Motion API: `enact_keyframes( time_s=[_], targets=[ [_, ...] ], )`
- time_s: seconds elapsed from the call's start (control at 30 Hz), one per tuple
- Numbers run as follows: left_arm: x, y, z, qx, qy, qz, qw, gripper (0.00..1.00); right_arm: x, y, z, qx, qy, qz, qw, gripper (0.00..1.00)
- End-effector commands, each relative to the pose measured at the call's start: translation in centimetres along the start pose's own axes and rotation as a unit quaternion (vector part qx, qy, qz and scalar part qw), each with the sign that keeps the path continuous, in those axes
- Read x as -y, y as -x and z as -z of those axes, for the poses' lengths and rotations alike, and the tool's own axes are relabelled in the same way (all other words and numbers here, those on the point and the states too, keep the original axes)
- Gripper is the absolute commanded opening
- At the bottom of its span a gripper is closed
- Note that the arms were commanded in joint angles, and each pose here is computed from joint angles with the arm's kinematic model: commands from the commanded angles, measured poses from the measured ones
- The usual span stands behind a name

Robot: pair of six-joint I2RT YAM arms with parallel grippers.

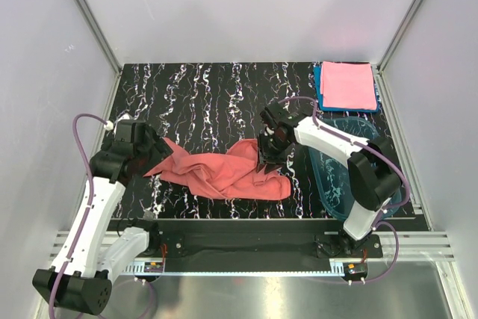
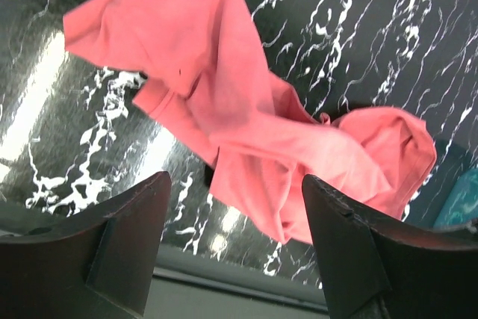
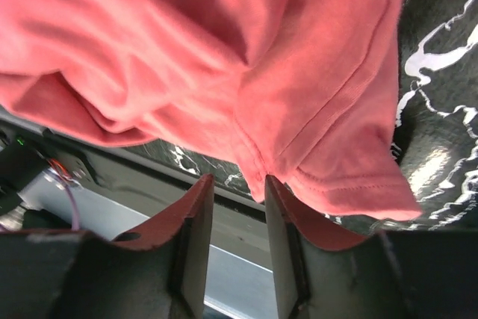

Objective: Fold and stack the t-shirts
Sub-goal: Flatten the tshirt out

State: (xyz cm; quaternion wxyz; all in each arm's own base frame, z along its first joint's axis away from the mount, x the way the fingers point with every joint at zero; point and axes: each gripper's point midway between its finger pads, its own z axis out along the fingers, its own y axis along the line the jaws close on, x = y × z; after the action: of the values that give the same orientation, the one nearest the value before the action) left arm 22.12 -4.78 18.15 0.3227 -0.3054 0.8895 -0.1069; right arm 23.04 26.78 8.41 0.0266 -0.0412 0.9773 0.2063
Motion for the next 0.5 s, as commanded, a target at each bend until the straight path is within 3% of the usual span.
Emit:
enact_keyframes(
  time_s=[0.0, 0.23, 0.47],
  targets=[
    [0.5, -0.3, 0.4, -0.008, -0.016, -0.003, 1.0, 0.76, -0.6, 0.6, 0.8, 0.04, 0.008, -0.058, 0.997, 0.42],
    [0.1, 0.1, 0.5, 0.0, -0.004, -0.005, 1.0, 0.76, 0.1, -0.6, 0.1, 0.038, 0.006, -0.112, 0.993, 0.45],
    [0.0, 0.1, 0.5, -0.003, 0.0, -0.015, 1.0, 0.76, -0.6, -0.4, -1.2, 0.029, 0.03, -0.129, 0.991, 0.4]
  ],
)
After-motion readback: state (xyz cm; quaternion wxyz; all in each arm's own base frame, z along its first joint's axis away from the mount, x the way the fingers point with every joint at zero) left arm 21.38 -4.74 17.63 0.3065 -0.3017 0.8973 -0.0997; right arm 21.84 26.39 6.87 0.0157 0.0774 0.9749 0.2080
